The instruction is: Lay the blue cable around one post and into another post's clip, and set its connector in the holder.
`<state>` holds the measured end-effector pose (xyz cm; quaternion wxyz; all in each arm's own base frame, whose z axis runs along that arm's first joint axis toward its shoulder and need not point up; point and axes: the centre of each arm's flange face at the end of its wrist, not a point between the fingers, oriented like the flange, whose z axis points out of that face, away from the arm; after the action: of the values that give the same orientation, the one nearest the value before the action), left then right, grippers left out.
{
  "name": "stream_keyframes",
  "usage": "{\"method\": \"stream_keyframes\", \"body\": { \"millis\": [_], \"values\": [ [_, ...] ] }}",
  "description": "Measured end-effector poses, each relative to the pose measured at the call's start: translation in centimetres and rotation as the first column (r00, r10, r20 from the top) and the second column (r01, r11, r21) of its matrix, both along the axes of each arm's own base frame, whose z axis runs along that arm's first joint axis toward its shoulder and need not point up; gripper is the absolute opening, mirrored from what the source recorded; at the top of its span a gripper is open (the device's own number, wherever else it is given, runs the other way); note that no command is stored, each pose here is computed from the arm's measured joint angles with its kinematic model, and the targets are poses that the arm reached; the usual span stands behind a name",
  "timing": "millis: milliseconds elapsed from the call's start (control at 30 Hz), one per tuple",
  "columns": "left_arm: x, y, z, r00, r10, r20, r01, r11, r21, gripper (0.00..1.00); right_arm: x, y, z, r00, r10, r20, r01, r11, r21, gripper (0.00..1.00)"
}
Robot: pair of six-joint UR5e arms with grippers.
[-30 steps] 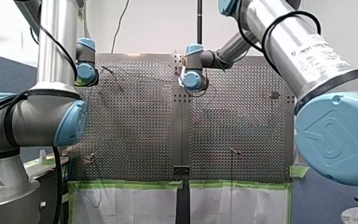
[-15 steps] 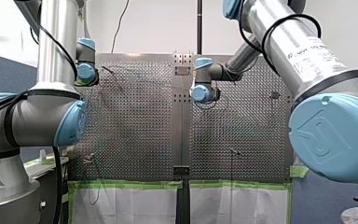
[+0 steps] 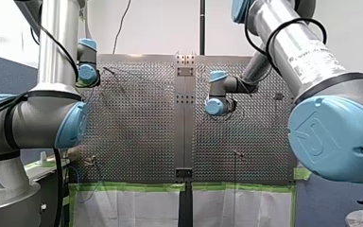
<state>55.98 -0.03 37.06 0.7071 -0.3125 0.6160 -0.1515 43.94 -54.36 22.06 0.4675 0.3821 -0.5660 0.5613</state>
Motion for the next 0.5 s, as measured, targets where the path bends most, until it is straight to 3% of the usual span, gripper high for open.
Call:
{"method": "stream_keyframes", "body": {
  "millis": [167, 500],
  "values": [
    [0.0, -0.1, 0.0, 1.0, -0.001, 0.0, 0.001, 1.0, 0.0, 1.0, -1.9, -0.4, -1.7, 0.9995, -0.031, 0.003, 0.031, 0.9995, 0.001, 0.0],
    [0.0, -0.1, 0.0, 1.0, -0.002, 0.0, 0.002, 1.0, 0.002, 1.0, -6.0, -0.9, -4.8, 0.9958, -0.091, 0.005, 0.091, 0.9958, 0.004, 0.0]
  ]
}}
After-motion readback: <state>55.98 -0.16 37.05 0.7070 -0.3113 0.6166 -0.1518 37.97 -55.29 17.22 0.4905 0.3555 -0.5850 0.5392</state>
